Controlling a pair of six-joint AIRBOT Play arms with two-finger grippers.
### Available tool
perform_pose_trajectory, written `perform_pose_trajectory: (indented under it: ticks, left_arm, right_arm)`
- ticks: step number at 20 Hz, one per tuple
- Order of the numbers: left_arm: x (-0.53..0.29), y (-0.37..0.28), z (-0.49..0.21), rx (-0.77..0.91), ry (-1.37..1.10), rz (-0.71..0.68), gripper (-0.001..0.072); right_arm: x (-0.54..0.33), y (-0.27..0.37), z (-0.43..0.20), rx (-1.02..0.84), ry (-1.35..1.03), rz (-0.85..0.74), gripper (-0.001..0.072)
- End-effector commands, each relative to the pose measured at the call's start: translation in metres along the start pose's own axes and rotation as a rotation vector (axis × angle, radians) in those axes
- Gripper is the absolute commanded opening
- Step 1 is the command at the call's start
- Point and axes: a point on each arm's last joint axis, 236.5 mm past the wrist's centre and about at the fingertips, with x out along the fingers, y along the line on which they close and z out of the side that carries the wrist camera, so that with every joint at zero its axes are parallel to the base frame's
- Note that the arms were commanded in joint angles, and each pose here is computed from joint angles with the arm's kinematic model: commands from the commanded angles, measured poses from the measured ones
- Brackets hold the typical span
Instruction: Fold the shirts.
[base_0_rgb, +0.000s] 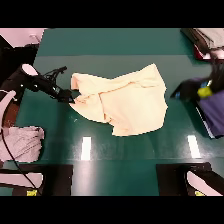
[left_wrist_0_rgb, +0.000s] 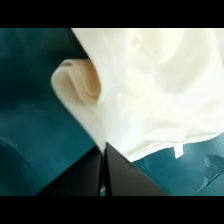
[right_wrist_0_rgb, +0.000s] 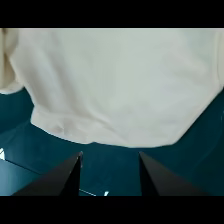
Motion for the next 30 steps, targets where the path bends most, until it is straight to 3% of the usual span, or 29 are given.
perform_pose_trajectory:
  ticks: [1,6,17,18,19,20,22,25,30]
  left_arm:
    - [-0.029,-0.018,0.004,0.050,-0.055,0.018,0.0033]
    - [-0.032,-0.024,-0.005,0.047,-0.020,-0.001,0.0033]
    - [-0.032,-0.024,-0.006,0.047,-0.018,-0.001,0.0033]
    - [-0.032,-0.025,-0.006,0.047,-0.017,-0.002,0.0033]
    - [-0.032,-0.025,-0.007,0.042,-0.012,-0.003,0.0033]
    - [-0.035,-0.024,-0.007,0.032,-0.018,0.010,0.0033]
    - [-0.054,-0.025,0.000,0.020,-0.079,0.036,0.0033]
    - [-0.123,-0.035,0.023,0.042,-0.258,0.094,0.0032]
    - [-0.292,-0.104,0.052,0.183,-0.701,0.246,0.0033]
  right_arm:
    - [0.070,-0.031,-0.065,0.200,0.031,0.022,0.0412]
    - [0.127,-0.031,-0.104,0.405,0.003,0.157,0.0413]
    - [0.152,-0.049,-0.065,0.458,-0.003,0.126,0.0405]
    - [0.153,-0.047,-0.064,0.429,0.021,0.129,0.0250]
    - [0.152,-0.044,-0.064,0.378,0.041,0.137,0.0049]
    - [0.148,-0.041,-0.062,0.331,0.054,0.142,0.0018]
    - [0.130,-0.032,-0.044,0.265,0.021,0.143,0.0018]
    - [0.059,-0.006,0.020,0.146,-0.239,0.166,0.0017]
    - [-0.162,0.054,0.099,-0.065,-0.851,0.170,0.0016]
